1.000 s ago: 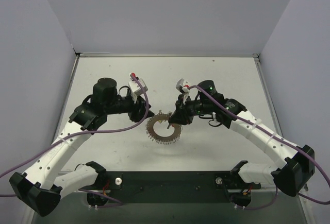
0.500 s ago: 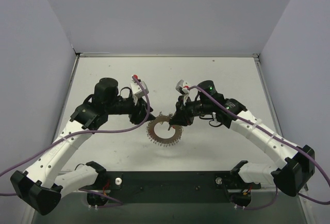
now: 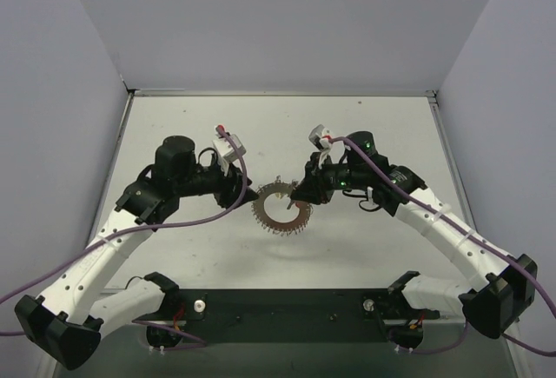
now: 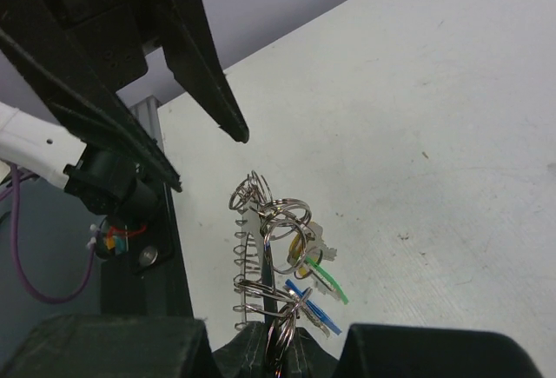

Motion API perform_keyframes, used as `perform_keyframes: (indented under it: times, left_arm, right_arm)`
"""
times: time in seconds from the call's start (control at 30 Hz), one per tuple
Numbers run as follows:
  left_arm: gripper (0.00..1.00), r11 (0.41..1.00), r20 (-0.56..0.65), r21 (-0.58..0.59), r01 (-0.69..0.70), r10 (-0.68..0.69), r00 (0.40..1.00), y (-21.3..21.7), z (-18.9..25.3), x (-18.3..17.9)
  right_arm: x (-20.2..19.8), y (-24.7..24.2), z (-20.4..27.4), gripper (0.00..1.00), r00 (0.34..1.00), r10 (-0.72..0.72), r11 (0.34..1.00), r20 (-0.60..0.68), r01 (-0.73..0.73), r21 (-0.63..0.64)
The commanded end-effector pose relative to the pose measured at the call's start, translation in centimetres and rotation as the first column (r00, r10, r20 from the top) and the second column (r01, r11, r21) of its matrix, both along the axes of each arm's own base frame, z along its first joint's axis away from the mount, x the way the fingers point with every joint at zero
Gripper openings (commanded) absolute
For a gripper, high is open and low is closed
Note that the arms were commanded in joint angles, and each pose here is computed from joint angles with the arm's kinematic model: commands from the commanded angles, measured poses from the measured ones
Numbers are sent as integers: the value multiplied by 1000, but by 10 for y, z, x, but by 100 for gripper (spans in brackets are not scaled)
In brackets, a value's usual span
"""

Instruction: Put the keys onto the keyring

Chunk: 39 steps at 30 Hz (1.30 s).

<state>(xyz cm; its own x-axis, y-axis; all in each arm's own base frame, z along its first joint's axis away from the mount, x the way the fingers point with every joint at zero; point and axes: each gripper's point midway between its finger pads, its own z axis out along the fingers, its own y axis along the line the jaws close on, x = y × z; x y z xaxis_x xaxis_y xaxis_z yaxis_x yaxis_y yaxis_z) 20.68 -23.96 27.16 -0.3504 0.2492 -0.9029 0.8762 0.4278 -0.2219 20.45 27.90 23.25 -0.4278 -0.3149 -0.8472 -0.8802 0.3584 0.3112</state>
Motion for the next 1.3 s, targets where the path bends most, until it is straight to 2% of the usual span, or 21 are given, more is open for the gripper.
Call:
perform_keyframes:
  times: [0.0,0.17,0.33,0.6,0.8,1.03,1.07,1.17,1.2,1.27]
  left_arm:
    - [57,991,31,-100,-84,87,996,3,19,8]
    - [54,991,-50,-127,35,-42,998,-11,12,-4]
    - [54,962,-25,-203,183,-192,981,-18,27,-23]
    - [52,965,-41,-190,181,-192,980,-10,27,-19]
    - [44,958,-44,-207,199,-212,976,-13,26,-19]
    - [40,953,-47,-212,217,-231,972,-15,26,-18]
    - [38,953,-46,-212,216,-230,972,-15,27,-18]
    - [24,952,-51,-211,224,-239,970,-16,26,-17]
    - [15,951,-53,-210,227,-243,969,-16,25,-17]
    - [5,953,-57,-206,223,-239,969,-16,24,-16]
  right_arm:
    - [10,2,38,0,999,-17,992,37,13,127]
    - [-3,2,44,0,997,39,986,69,-49,159]
    - [-9,-1,48,0,993,60,982,99,-76,170]
    - [-15,-1,53,0,991,89,977,99,-106,186]
    - [-18,-1,54,0,990,99,975,96,-116,191]
    - [-17,-1,54,0,990,100,975,96,-117,190]
    - [-17,0,55,0,990,101,974,96,-117,191]
    - [-17,0,55,0,990,100,974,97,-118,192]
    - [-17,0,55,0,990,99,975,96,-116,191]
    - [-17,0,54,0,991,98,975,94,-114,189]
